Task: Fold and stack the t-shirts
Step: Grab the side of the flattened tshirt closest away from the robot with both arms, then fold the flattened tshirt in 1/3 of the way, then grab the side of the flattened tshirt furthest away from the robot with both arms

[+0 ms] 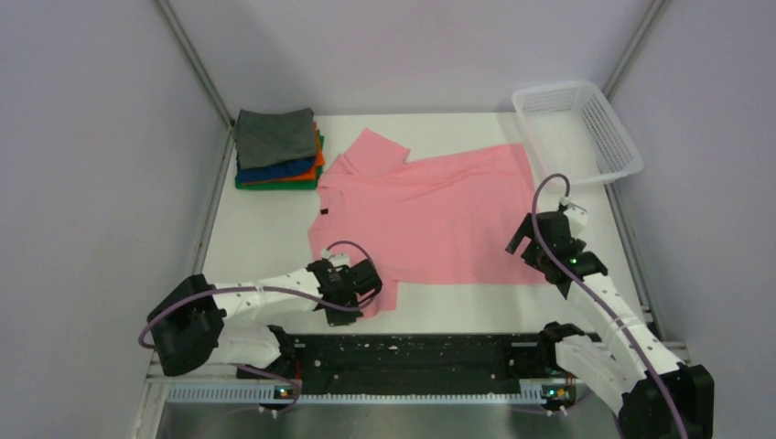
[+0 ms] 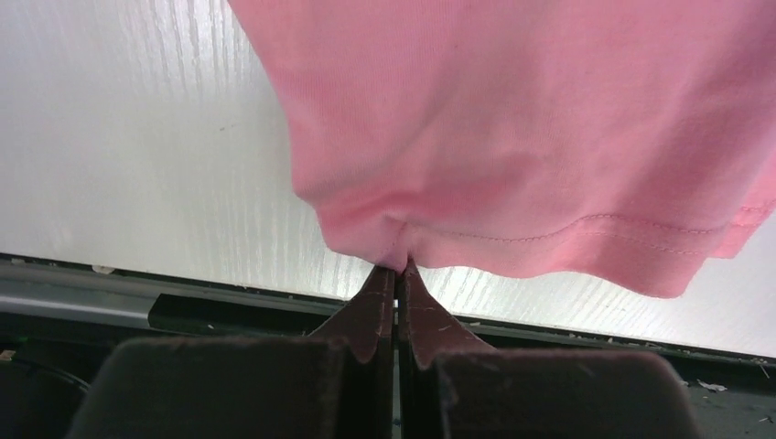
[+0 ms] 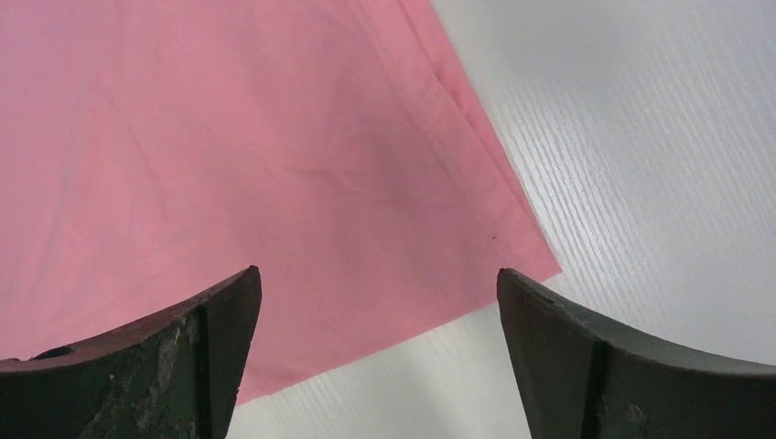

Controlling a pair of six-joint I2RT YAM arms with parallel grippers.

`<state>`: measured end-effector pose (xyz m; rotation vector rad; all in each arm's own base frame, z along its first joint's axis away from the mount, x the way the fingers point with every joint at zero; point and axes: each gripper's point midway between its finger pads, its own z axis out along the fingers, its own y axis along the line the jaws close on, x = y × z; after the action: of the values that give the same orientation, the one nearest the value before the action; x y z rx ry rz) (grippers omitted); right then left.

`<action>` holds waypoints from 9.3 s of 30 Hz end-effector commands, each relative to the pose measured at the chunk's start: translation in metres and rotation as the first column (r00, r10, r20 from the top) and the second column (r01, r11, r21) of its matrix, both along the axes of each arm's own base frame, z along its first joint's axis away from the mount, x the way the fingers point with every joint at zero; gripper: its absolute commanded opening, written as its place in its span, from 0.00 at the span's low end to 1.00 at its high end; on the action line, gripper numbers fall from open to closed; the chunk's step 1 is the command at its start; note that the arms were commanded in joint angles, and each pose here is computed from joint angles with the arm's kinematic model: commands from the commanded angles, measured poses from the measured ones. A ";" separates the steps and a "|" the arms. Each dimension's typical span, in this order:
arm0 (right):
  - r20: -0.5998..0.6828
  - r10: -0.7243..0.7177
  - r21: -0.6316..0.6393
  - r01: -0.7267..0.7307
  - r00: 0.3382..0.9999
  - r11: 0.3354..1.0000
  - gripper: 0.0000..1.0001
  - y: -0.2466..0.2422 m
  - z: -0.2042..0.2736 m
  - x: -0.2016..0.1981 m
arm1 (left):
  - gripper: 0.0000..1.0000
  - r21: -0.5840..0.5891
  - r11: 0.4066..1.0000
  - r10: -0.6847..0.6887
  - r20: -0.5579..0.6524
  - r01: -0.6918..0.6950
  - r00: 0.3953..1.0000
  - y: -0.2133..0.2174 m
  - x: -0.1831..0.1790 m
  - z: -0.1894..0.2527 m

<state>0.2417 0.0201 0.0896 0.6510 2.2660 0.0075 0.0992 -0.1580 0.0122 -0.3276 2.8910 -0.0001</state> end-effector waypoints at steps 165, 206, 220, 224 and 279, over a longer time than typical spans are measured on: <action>0.139 0.180 0.128 -0.198 0.974 0.972 0.99 0.049 0.006 0.123 | 0.99 -0.557 0.818 0.055 0.330 0.147 0.942 -0.051 0.287 0.102; -0.140 0.221 0.295 -0.172 0.965 0.940 0.99 0.070 -0.050 -0.070 | 0.99 -0.393 0.913 0.202 0.201 -0.110 0.959 -0.001 0.102 0.052; 0.136 0.270 0.244 -0.297 0.953 0.923 0.99 0.087 0.004 -0.003 | 0.99 -0.241 0.970 0.141 0.431 -0.037 0.891 -0.003 0.200 0.135; 0.083 0.294 0.235 -0.305 0.952 0.923 0.99 0.097 -0.022 0.016 | 0.99 -0.229 0.971 0.163 0.436 -0.066 0.885 0.007 0.232 0.133; 0.181 0.086 0.072 -0.100 0.980 0.992 0.99 0.044 0.037 0.022 | 0.20 0.053 0.998 0.027 0.299 -0.044 0.954 0.054 0.447 0.012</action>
<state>0.2359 0.0833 0.0866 0.4825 2.2766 0.3196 0.5540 -0.0977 0.0321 -0.3683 2.5318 0.0867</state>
